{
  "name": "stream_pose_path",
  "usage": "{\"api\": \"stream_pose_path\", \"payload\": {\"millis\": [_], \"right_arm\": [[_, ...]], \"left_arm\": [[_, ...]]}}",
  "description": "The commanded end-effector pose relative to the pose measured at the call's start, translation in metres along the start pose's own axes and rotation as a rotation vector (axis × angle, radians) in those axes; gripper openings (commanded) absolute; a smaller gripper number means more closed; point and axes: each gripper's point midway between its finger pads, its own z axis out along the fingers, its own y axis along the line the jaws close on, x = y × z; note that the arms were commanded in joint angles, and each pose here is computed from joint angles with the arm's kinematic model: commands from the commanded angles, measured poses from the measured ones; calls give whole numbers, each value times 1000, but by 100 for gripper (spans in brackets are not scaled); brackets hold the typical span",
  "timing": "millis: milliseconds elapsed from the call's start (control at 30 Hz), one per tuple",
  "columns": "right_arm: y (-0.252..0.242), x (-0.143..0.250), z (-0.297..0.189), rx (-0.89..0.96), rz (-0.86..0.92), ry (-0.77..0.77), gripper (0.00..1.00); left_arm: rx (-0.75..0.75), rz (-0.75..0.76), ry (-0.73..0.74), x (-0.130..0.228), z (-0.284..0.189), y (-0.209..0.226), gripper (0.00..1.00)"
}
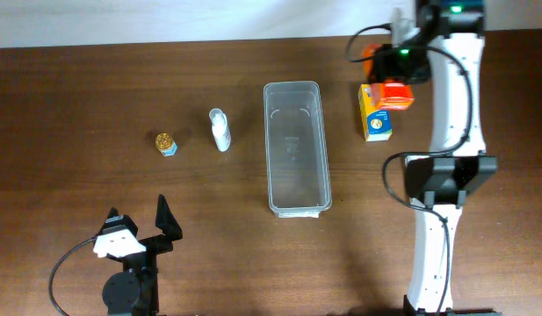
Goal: Pack container
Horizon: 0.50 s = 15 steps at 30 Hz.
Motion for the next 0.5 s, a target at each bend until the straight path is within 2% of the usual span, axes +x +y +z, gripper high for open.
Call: {"api": "stream_pose_path", "payload": {"millis": [0, 300, 367, 467], "right_arm": [[50, 0, -9, -53, -13, -21, 66], [135, 18, -4, -89, -89, 3, 66], [132, 18, -2, -23, -100, -6, 66], [93, 8, -6, 207, -42, -56, 70]], "left_arm": [[9, -9, 2, 2, 0, -1, 99], [9, -9, 2, 2, 0, -1, 99], [9, -9, 2, 2, 0, -1, 99], [9, -9, 2, 2, 0, -1, 99]]}}
